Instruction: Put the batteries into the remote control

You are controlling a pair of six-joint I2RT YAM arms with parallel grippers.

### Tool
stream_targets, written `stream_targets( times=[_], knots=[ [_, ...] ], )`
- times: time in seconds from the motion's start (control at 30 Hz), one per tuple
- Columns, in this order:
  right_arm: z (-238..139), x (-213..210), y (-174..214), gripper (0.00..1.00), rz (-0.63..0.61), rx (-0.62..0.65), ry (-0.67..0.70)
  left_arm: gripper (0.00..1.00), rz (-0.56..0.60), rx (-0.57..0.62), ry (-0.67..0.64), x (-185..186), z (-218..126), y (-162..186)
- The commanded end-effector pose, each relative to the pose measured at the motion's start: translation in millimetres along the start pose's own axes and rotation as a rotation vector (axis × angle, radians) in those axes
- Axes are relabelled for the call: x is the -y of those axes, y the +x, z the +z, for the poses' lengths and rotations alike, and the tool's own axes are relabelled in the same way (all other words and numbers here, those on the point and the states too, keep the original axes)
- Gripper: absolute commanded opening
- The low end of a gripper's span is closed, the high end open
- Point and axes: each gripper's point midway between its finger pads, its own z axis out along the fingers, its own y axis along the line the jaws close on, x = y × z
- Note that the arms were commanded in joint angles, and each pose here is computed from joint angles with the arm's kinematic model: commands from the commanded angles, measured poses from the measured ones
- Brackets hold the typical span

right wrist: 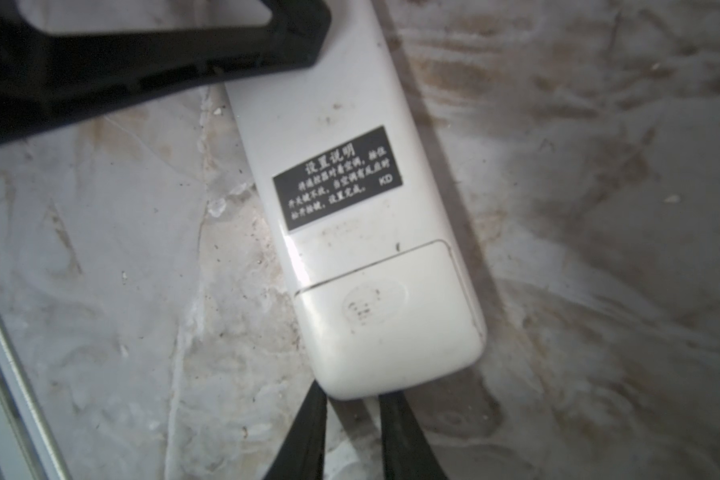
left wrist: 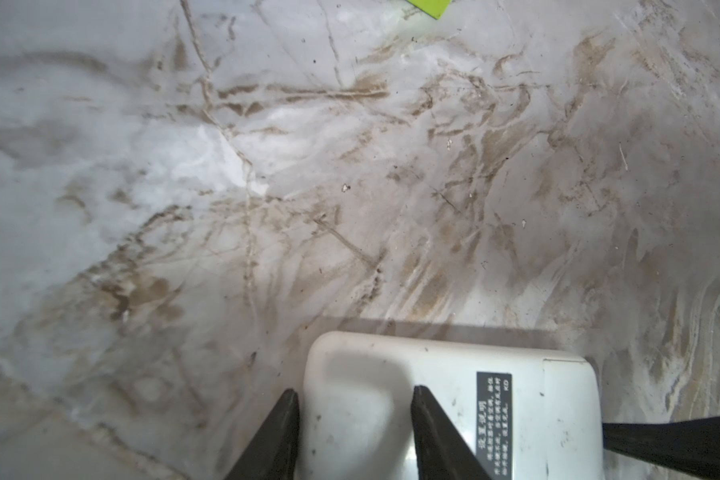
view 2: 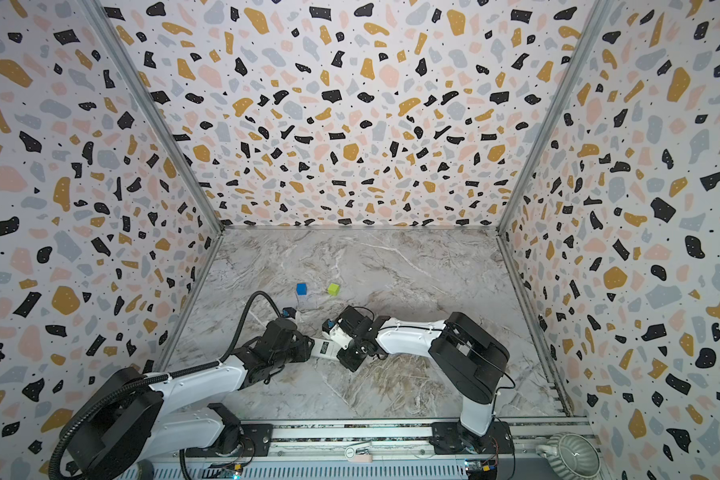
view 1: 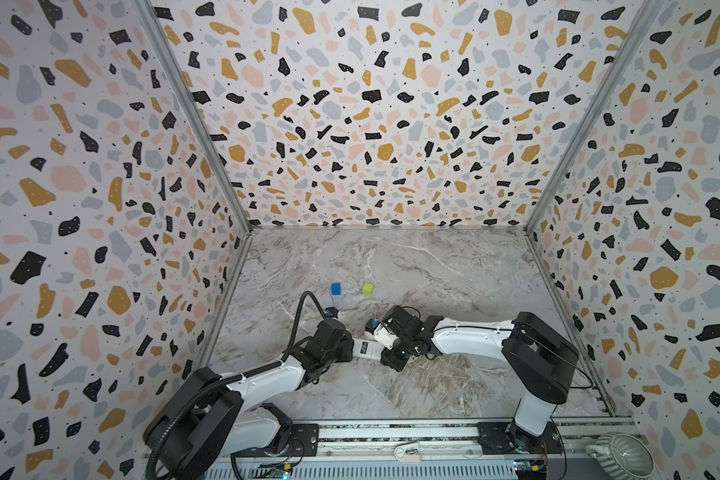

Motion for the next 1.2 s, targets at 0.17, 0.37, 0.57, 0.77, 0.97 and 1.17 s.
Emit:
stream_targets(
  times=[0.17, 0.37, 0.57, 0.77, 0.97, 1.17],
  knots=[
    [4, -14, -12, 0.31, -0.048, 0.067, -0.037, 0.45, 0.016, -0.085, 0.029, 2, 0, 24],
    [-16, -4, 3, 0.54, -0.027, 0.074, 0.014, 0.45, 0.024, -0.075, 0.024, 4, 0, 17],
    [-38, 15, 9, 0.63, -0.023, 0.099, 0.065, 0.45, 0.031, -0.056, 0.019, 6, -3, 9],
    [-43, 7, -18, 0.76, -0.136, 0.189, 0.036, 0.53, 0.047, 0.001, 0.058, 21, -14, -13],
    [-30, 12, -39, 0.83, -0.212, 0.19, 0.045, 0.61, 0.042, 0.019, 0.038, 17, -24, -19],
    [-16, 19, -44, 0.86, -0.269, 0.163, 0.069, 0.68, -0.036, 0.055, 0.071, 10, -32, -23]
  ],
)
